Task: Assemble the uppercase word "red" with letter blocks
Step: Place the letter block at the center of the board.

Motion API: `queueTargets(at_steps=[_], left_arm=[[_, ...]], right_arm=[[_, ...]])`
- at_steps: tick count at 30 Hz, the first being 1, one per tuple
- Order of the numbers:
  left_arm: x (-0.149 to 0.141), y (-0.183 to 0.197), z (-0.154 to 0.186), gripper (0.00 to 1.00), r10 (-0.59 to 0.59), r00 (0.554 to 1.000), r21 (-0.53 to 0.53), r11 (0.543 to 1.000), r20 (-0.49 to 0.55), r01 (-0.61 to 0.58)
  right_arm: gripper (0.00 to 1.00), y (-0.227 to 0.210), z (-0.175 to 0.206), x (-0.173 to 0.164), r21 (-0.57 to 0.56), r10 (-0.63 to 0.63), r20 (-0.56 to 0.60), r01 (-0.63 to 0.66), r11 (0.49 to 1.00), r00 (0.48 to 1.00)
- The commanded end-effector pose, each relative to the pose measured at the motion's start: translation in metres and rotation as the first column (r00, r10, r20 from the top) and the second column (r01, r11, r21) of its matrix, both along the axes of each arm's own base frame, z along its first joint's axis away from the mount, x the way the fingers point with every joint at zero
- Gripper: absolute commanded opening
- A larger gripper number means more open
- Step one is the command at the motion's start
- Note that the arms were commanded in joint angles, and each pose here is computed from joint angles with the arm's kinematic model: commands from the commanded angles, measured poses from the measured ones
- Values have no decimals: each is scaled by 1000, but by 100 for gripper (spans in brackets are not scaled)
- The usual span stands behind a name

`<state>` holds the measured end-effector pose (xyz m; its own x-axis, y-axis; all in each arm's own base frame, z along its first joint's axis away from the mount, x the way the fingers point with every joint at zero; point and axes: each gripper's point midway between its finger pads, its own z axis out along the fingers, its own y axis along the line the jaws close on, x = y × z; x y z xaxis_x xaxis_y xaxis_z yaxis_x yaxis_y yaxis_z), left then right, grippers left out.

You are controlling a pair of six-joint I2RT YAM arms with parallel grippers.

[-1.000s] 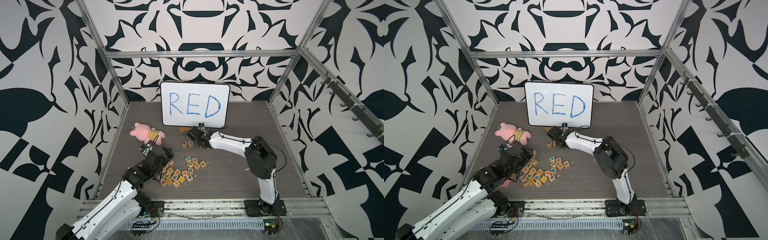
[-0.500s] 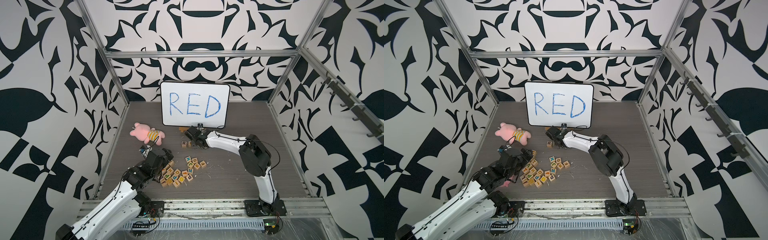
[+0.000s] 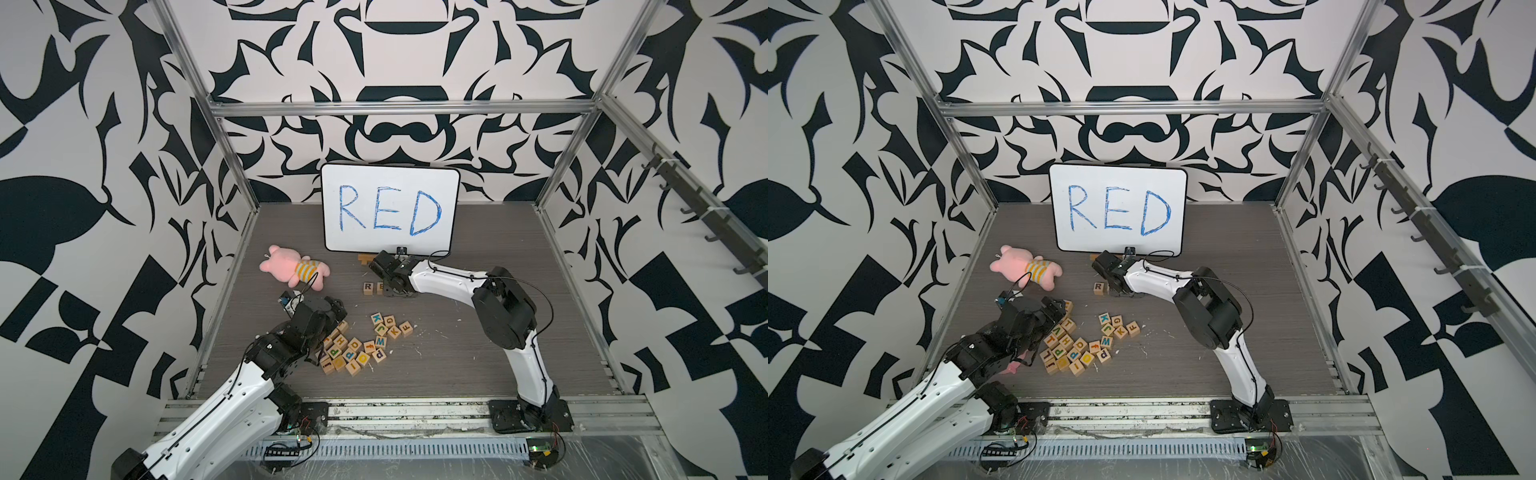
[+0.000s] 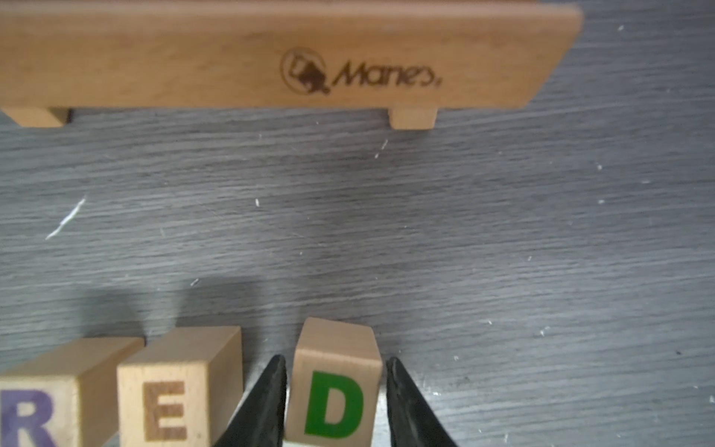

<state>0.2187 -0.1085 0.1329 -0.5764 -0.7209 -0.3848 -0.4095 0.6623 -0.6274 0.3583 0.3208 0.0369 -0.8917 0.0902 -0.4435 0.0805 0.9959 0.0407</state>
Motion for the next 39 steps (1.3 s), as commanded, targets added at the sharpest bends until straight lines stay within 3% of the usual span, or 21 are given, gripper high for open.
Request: queueTargets(at_steps=[1, 4, 9, 13, 19, 25, 31, 36, 39], left_arm=[[-5, 7, -6, 93, -3, 1000, 42, 999, -20, 3], [-5, 8, -3, 93, -1, 1000, 46, 999, -20, 2], [-5, 7, -2, 93, -7, 1000, 47, 999, -18, 8], [-6, 7, -2, 93, -12, 1000, 48, 999, -22, 13], [-6, 5, 1, 93, -23, 999, 42, 999, -24, 24], [-6, -6, 10, 92, -84, 996, 35, 996, -37, 85], [3, -28, 23, 89, -193, 977, 68, 978, -90, 200], [19, -65, 31, 88, -352, 929, 87, 928, -111, 362], [34, -83, 26, 88, -408, 907, 152, 894, -108, 420]], right_arm=[[42, 2, 26, 10, 29, -27, 52, 25, 999, 998], [33, 3, 24, 9, 29, -19, 46, 17, 999, 999], [34, 2, 19, 6, 22, -16, 28, 15, 1000, 999], [38, 0, 22, 6, 27, -23, 39, 22, 999, 999], [53, 5, 31, 7, 64, -16, 52, 12, 998, 999], [55, 8, 58, 6, 102, 6, 88, -15, 995, 996], [55, -6, 116, -2, 154, 21, 227, -57, 986, 974], [54, -43, 161, -19, 184, -6, 358, -64, 981, 934], [54, -70, 178, -33, 225, -40, 459, -73, 972, 887]])
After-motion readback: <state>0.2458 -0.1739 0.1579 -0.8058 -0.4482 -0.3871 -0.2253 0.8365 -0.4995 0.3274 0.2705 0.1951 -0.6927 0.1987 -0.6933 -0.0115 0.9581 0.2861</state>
